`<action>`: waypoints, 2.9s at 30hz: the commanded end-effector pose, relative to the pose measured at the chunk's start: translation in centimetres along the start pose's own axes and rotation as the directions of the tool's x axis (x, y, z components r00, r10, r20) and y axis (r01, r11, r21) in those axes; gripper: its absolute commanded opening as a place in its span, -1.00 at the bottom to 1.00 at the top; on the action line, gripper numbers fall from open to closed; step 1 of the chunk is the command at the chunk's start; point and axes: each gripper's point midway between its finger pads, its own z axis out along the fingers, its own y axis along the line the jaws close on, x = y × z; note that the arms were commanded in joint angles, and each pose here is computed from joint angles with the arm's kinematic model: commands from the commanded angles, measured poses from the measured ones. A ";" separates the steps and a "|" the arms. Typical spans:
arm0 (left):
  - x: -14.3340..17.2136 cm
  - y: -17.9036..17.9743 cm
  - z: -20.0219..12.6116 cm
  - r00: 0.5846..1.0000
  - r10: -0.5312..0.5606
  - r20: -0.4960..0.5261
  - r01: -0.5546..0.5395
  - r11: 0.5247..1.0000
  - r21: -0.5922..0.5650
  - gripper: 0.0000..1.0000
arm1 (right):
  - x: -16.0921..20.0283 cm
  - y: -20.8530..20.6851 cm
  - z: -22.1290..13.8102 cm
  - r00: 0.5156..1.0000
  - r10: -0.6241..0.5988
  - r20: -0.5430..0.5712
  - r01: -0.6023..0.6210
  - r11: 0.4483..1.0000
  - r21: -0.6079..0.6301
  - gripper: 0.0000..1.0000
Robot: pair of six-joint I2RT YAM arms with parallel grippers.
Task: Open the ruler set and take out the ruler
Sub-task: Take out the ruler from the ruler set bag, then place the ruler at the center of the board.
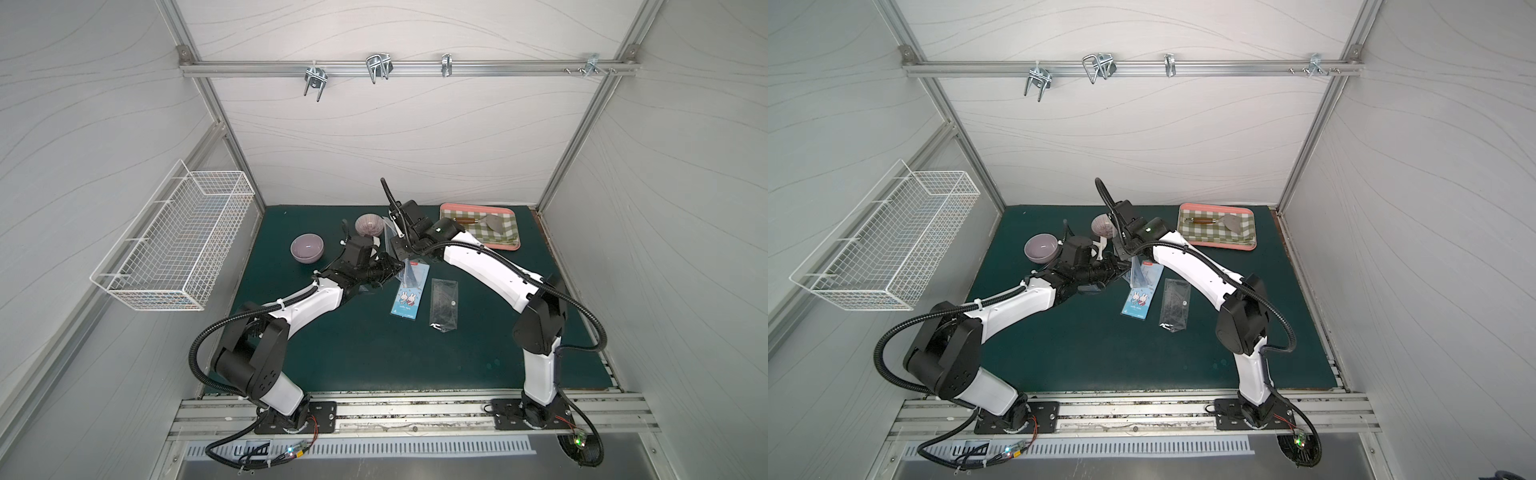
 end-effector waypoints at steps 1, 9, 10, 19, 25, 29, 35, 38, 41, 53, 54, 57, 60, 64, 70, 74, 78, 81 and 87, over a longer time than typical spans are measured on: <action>-0.9 -1.6 0.3 0.999 0.042 0.021 -0.042 0.999 0.023 -0.64 | -1.1 -0.3 -1.6 0.999 -0.004 0.043 0.003 1.000 0.012 -1.00; -1.0 -1.4 0.6 0.998 0.067 0.019 -0.067 0.998 -0.002 -0.87 | -0.7 -0.4 -1.3 0.999 -0.019 0.034 0.018 0.999 0.032 -1.00; -1.1 -1.4 0.7 0.997 0.069 0.018 -0.069 0.998 -0.005 -0.90 | -0.7 -0.4 -1.2 0.999 -0.023 0.031 0.022 0.999 0.035 -1.00; -1.3 -1.7 0.4 0.995 0.093 0.023 -0.092 0.996 -0.015 -1.00 | -0.2 -1.1 -0.9 0.999 -0.048 0.022 0.046 0.995 0.085 -1.00; -1.5 -2.2 -1.0 0.990 0.131 0.042 -0.130 0.991 -0.045 -1.00 | 0.3 -1.7 -0.6 0.998 -0.066 0.011 0.064 0.990 0.122 -1.00; -1.8 -2.1 -2.1 0.986 0.153 0.063 -0.148 0.986 -0.083 -1.00 | 0.3 -2.0 -0.5 0.997 -0.073 0.010 0.071 0.988 0.141 -1.00; -2.0 -2.4 -3.2 0.983 0.164 0.084 -0.157 0.984 -0.088 -1.00 | 0.6 -2.8 -0.2 0.997 -0.071 0.003 0.069 0.984 0.166 -1.00; -2.3 -2.9 -3.9 0.980 0.172 0.103 -0.165 0.983 -0.078 -1.00 | 0.9 -3.0 0.0 0.998 -0.069 -0.002 0.069 0.983 0.168 -1.00; -2.7 -3.4 -4.7 0.977 0.181 0.115 -0.173 0.982 -0.076 -1.00 | 1.2 -3.1 0.2 0.998 -0.070 -0.006 0.069 0.982 0.174 -1.00; -3.9 2.2 -9.3 0.976 0.106 0.190 -0.088 0.991 -0.100 -1.00 | 1.1 -5.2 -0.8 0.998 -0.059 0.006 0.056 0.974 0.217 -1.00; -4.0 3.0 -9.3 0.978 0.089 0.189 -0.073 0.993 -0.094 -1.00 | 1.1 -5.5 -0.9 0.998 -0.055 0.009 0.052 0.974 0.220 -1.00; -4.2 4.1 -8.4 0.984 0.095 0.150 -0.083 0.993 -0.087 -1.00 | 1.2 -5.8 -1.1 0.998 -0.055 0.008 0.052 0.973 0.226 -1.00; -4.5 4.8 -7.2 0.988 0.127 0.088 -0.115 0.985 -0.125 -1.00 | 1.2 -5.8 -1.3 0.998 -0.055 0.010 0.052 0.973 0.225 -1.00; -5.4 6.9 -5.2 0.995 0.098 0.024 -0.093 0.982 -0.167 -1.00 | 1.1 -6.0 -1.7 0.998 -0.055 0.018 0.050 0.973 0.226 -1.00; -7.5 9.8 -2.3 1.000 0.025 -0.005 -0.026 0.987 -0.160 -1.00 | 0.8 -6.0 -2.2 0.998 -0.062 0.030 0.054 0.973 0.225 -1.00; -8.2 11.6 -0.7 0.999 -0.016 -0.027 0.012 0.986 -0.169 -1.00 | 0.6 -6.1 -2.3 0.997 -0.064 0.037 0.054 0.972 0.227 -1.00; -8.4 13.1 0.4 0.999 -0.048 -0.026 0.042 0.984 -0.174 -1.00 | 0.6 -5.9 -2.2 0.997 -0.067 0.036 0.057 0.973 0.224 -1.00; -8.5 14.0 1.0 0.998 -0.056 -0.026 0.050 0.979 -0.195 -1.00 | 0.7 -5.9 -2.0 0.997 -0.070 0.032 0.061 0.973 0.223 -1.00; -9.1 15.4 1.4 0.999 -0.053 -0.014 0.048 0.965 -0.259 -1.00 | 0.8 -5.9 -2.0 0.997 -0.070 0.027 0.063 0.972 0.225 -1.00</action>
